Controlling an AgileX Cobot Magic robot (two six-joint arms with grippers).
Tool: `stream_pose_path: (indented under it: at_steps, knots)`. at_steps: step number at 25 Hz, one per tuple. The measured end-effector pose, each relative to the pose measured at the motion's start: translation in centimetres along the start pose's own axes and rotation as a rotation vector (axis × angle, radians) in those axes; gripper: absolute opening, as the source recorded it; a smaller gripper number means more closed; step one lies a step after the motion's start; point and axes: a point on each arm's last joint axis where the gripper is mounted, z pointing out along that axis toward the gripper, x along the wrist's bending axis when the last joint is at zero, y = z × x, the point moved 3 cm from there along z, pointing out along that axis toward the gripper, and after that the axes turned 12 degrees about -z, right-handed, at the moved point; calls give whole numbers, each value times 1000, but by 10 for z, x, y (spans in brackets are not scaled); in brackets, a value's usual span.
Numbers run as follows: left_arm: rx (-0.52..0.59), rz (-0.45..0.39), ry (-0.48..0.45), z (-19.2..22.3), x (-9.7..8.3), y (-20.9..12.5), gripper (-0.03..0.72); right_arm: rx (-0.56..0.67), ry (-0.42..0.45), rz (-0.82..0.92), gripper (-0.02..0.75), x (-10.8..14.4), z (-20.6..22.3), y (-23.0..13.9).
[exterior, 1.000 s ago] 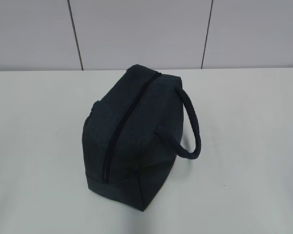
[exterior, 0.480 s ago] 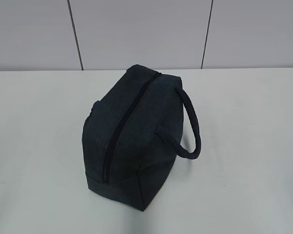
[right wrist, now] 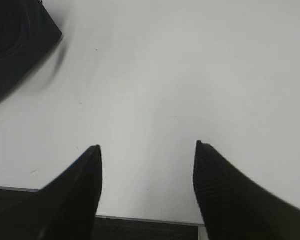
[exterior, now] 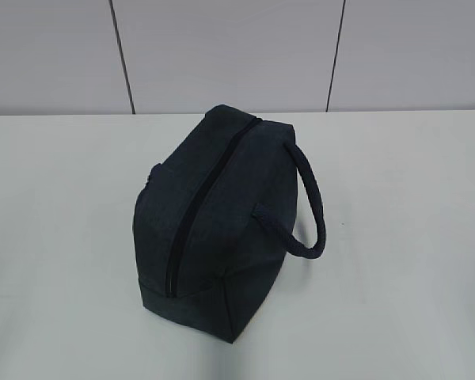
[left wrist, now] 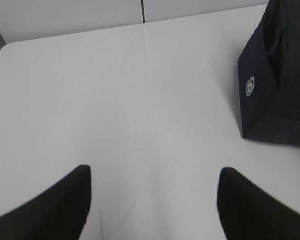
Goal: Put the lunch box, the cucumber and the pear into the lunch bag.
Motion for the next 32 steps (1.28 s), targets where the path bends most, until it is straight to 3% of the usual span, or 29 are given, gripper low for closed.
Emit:
stream_pose_path:
  at_steps: [32]
  knots:
    - [0, 0, 0, 0, 0, 0, 465, -2, 0, 0, 457, 0, 0, 0]
